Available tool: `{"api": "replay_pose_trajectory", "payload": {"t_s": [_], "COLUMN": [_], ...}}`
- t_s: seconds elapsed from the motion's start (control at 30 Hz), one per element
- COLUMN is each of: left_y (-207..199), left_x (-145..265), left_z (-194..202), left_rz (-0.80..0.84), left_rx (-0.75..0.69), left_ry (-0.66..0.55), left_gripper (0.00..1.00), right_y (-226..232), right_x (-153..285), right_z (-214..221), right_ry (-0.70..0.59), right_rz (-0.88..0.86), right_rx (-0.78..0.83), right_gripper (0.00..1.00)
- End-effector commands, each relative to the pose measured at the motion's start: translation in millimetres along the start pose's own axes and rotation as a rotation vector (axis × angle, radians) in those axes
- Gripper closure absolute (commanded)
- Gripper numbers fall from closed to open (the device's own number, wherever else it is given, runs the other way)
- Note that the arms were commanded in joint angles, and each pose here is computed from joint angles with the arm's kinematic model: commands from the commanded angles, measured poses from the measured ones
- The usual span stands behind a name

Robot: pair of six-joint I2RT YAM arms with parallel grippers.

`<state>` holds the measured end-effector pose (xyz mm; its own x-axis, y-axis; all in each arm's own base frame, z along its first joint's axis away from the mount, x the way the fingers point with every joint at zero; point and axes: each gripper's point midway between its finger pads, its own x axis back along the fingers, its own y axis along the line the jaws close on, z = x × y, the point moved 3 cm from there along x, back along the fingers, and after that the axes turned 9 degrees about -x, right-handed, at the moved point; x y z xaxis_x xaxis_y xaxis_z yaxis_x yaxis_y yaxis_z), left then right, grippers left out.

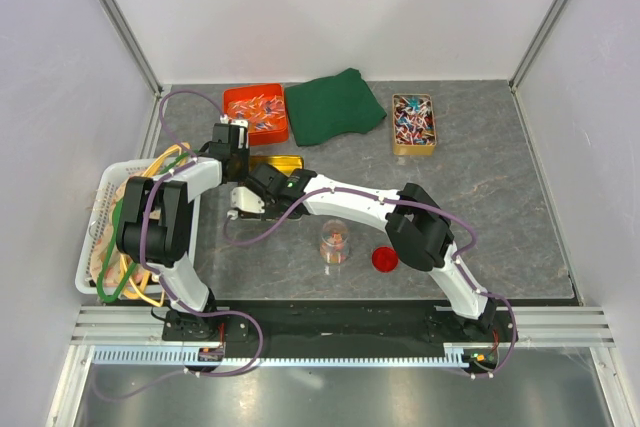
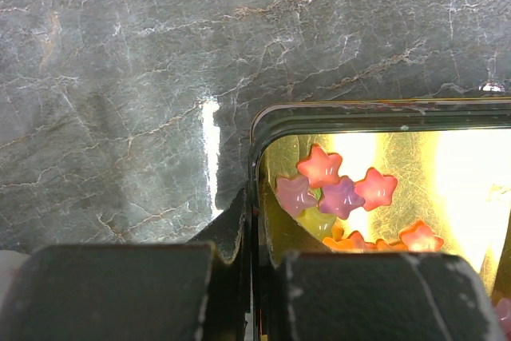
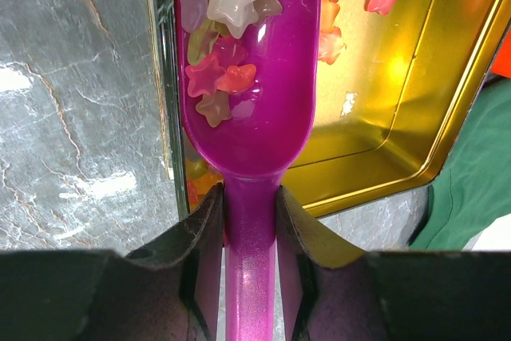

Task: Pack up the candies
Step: Scoop the fake candies from the storage box.

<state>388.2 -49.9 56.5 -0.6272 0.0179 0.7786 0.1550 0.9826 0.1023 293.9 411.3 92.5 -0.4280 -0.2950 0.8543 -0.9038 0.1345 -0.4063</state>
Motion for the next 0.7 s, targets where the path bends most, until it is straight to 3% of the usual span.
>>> {"api": "replay_pose_trajectory", "payload": {"t_s": [0.0, 0.17, 0.23, 0.3, 0.67], "left_y": [-4, -3, -4, -4, -4], "left_x": [4, 3, 4, 4, 6], "left_z": [-31, -31, -31, -31, -33], "left_rz": [0.026, 0.028, 0.027, 0.029, 0.028], "left_rx": [0.031, 0.032, 0.03, 0.03, 0.03], "left_ry": [-0.095, -0.095, -0.095, -0.097, -0.103], "left_gripper": [0.98, 0.98, 0.98, 0.98, 0.98], "right_y": [48, 54, 57, 58, 50], "right_x": [-23, -31, -34, -35, -26], "right_z": [71, 75, 76, 76, 61], "right_ry": [0.269, 0.284, 0.285, 0.278, 0.166], "right_rz": [-0.202, -0.223, -0.236, -0.241, -0.242], "right_rx": [0.031, 0.026, 0.019, 0.011, -0.085], "right_gripper": [0.66, 0.71, 0.81, 1.0, 1.0]}}
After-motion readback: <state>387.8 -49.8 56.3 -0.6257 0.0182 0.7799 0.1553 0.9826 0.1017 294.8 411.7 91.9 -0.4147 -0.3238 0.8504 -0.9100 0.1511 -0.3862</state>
